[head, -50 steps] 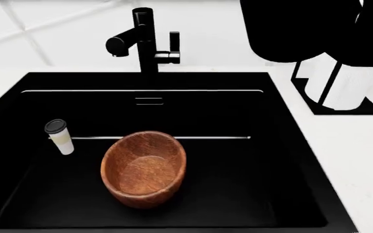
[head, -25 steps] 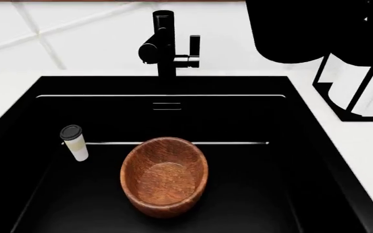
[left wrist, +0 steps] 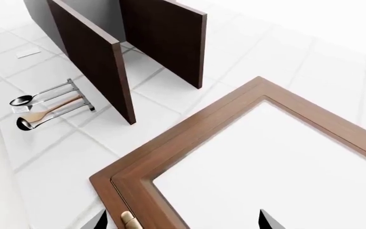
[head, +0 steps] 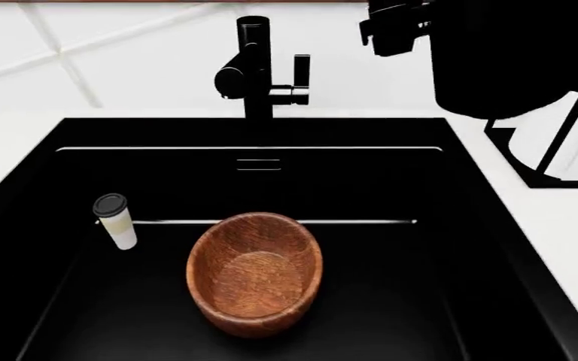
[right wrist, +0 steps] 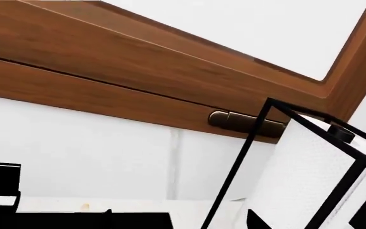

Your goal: Pick the cup and bowl from the sink and place them on the counter for drying.

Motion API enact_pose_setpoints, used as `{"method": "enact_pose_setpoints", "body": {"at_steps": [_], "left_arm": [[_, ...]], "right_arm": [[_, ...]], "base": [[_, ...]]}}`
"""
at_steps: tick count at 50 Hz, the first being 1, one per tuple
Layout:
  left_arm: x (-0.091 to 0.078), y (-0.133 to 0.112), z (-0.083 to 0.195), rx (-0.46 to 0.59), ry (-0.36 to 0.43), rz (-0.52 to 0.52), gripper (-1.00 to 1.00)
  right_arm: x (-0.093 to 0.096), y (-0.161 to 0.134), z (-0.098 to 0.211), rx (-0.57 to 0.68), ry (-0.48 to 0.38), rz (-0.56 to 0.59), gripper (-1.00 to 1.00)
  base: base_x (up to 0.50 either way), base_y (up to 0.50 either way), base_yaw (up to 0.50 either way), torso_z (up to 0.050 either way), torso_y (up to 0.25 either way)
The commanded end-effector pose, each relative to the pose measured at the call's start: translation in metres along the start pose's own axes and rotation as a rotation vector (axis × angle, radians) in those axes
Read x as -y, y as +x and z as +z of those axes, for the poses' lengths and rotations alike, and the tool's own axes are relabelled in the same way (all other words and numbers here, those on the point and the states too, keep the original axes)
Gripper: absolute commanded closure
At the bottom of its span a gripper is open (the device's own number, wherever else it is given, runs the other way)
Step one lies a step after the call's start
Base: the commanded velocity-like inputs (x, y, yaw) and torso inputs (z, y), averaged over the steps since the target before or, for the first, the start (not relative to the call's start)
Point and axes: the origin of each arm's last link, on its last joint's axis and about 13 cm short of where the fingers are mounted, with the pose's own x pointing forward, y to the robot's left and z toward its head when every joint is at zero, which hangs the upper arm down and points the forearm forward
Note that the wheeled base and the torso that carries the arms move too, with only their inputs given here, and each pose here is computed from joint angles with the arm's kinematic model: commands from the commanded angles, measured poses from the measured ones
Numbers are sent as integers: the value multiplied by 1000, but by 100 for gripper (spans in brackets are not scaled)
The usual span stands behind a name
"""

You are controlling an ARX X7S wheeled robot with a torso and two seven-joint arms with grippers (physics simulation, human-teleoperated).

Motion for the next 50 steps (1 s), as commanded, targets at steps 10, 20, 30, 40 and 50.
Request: {"method": "enact_pose_setpoints", "body": {"at_steps": [10,20,30,40,50], "left_arm": [[0,-1,-1,-5,4,-4,-100],[1,-1,-1,-5,5,-5,-100],[1,-1,0,-3,5,-4,-100],[1,-1,0,-4,5,-6,-100],[1,-1,-1,-4,6,-5,-100]], "right_arm": [[16,-20,-15,-263,21,224,-100],[10,-21,-27,-321,-37,295,-100],[-2,-21,-39,-367,-81,338,-100],[-20,-18,-53,-406,-112,423,-100],[-34,-17,-62,-422,-130,484,-100]], "base": [[0,0,0,0,0],[0,0,0,0,0],[0,0,0,0,0],[0,0,0,0,0],[0,0,0,0,0]]}}
